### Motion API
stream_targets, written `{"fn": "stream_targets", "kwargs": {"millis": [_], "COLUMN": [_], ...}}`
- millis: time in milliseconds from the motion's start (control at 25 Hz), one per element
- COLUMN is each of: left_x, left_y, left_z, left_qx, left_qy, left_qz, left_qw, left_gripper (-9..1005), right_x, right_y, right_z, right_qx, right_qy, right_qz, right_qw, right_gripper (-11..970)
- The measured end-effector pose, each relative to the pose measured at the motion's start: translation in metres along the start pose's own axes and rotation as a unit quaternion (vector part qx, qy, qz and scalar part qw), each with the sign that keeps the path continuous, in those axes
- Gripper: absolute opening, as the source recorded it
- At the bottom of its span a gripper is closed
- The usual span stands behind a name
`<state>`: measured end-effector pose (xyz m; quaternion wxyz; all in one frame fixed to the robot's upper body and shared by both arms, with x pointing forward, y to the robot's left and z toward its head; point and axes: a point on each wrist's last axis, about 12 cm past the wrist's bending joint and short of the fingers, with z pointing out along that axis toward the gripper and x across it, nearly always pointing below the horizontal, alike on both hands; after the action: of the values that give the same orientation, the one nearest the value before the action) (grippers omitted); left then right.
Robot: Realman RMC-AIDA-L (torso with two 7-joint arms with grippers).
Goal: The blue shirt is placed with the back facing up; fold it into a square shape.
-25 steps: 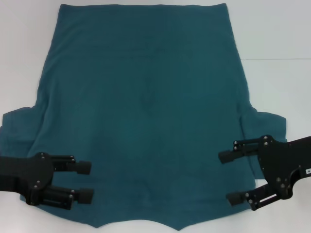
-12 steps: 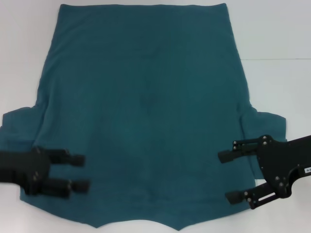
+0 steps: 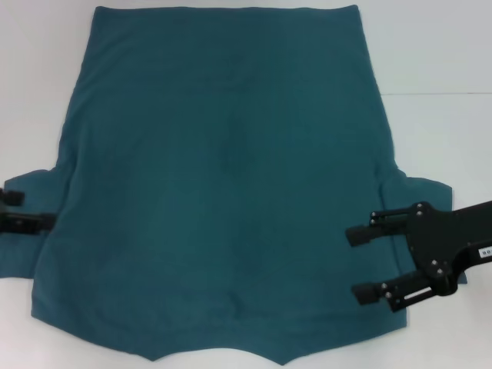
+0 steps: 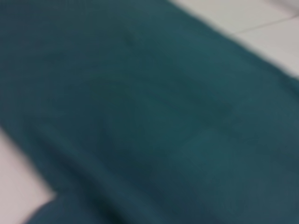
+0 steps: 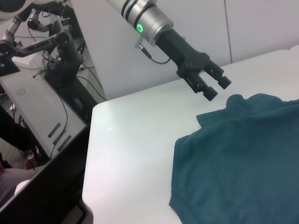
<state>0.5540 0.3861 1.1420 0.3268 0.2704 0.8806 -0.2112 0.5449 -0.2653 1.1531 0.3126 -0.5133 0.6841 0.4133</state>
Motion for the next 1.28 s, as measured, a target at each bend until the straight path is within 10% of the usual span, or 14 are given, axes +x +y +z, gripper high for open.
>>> {"fn": "stream_targets", "kwargs": {"millis": [320, 1280], "left_x": [0.006, 0.011], "left_y": [0.024, 0.033], "left_z": [0.003, 0.04], "left_qx": [-0.109, -0.161], "left_qy": [0.033, 0.099], "left_qz": [0.006, 0.039], "left_qw": [0.993, 0.981], "left_gripper": [876, 866], "right_x": [-0.01, -0.018], "right_y": [-0.002, -0.005], "right_z": [0.003, 0.008], "right_qx": [-0.007, -0.003], "right_qy": [0.0, -0.003], "right_qz": [0.012, -0.003], "right_qw": [1.0, 1.0], "right_gripper": [913, 912]}}
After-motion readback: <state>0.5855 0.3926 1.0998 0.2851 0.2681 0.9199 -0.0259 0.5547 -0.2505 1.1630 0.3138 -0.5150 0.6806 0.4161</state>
